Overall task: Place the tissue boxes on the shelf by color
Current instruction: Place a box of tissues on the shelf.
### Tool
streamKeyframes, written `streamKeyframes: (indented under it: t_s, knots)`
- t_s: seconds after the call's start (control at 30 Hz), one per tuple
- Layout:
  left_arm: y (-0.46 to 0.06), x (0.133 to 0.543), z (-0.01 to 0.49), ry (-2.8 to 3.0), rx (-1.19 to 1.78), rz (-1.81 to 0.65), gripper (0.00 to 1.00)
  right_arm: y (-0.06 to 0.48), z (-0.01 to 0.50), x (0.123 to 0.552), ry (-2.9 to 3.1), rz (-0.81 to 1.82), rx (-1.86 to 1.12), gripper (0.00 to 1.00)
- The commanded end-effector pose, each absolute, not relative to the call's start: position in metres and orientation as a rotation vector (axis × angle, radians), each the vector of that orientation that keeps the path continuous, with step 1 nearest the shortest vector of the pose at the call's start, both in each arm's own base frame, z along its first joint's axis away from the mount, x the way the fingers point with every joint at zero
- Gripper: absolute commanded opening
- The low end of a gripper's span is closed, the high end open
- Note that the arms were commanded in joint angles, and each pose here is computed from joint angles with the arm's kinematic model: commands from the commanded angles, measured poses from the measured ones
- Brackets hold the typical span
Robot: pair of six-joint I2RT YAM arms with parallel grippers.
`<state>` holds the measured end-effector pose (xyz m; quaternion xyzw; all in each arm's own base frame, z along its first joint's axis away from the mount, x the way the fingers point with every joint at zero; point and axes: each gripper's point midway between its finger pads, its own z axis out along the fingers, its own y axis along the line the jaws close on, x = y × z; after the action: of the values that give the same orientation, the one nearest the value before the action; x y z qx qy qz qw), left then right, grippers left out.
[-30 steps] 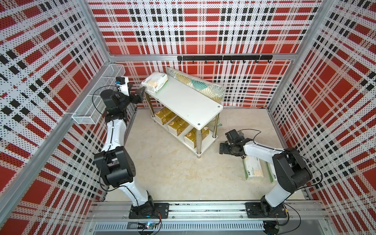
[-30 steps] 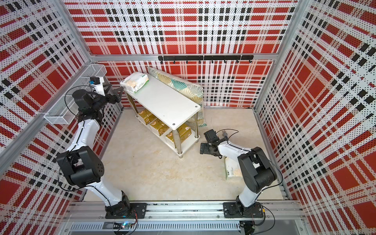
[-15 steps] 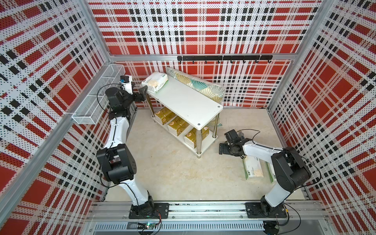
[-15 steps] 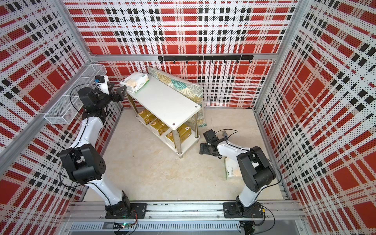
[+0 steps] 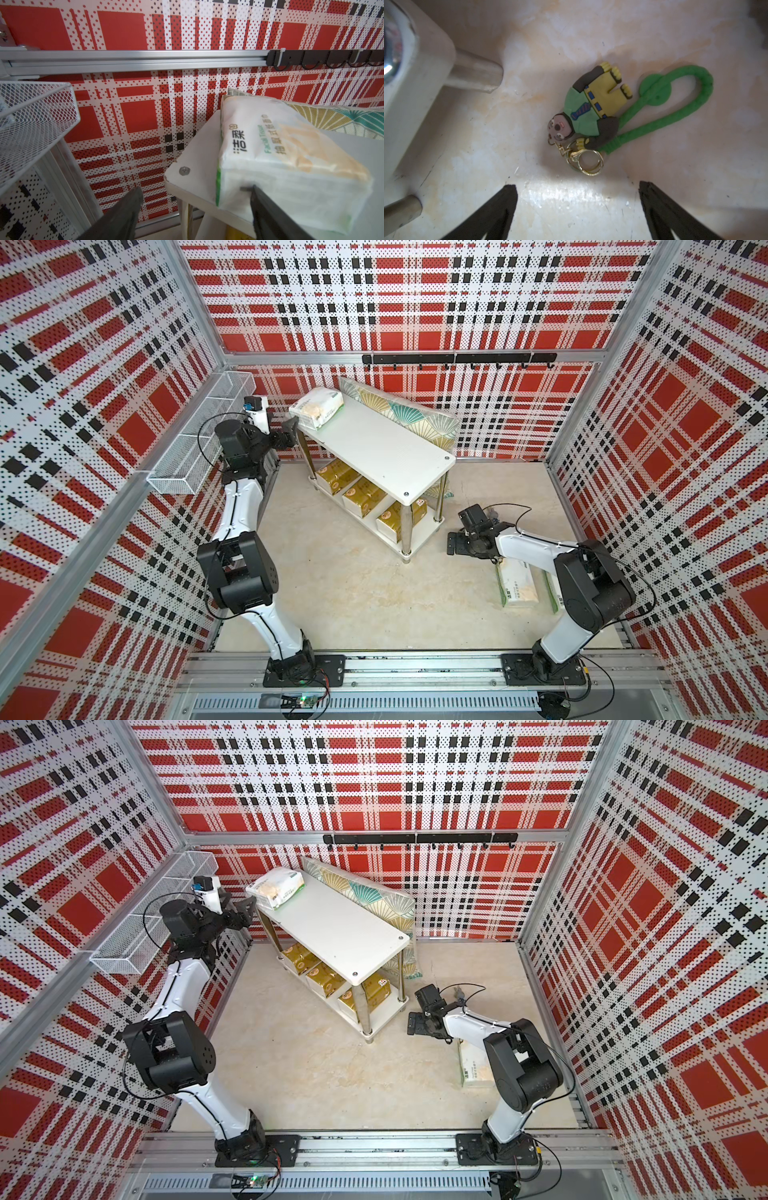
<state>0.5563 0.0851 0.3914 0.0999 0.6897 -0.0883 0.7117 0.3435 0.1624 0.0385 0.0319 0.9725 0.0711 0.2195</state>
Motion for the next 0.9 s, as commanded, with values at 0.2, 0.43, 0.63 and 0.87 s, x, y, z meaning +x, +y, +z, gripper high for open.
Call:
streamKeyframes:
  t_s: [0.2, 0.43, 0.63, 0.87]
  knots:
    - [0.085, 0.562, 0.4, 1.5, 0.217, -0.181, 0.84, 0.168, 0.041, 0.35, 2.673, 0.202, 0.08, 1.0]
    - [0.09, 0.565, 0.394, 1.512, 0.195, -0.166, 0.84, 0.168, 0.039, 0.349, 2.679, 0.2, 0.081, 1.0]
    - [0.092, 0.567, 0.393, 1.515, 0.185, -0.159, 0.84, 0.168, 0.038, 0.35, 2.68, 0.199, 0.078, 1.0]
    - [0.087, 0.558, 0.399, 1.499, 0.213, -0.184, 0.84, 0.167, 0.038, 0.349, 2.68, 0.2, 0.084, 1.0]
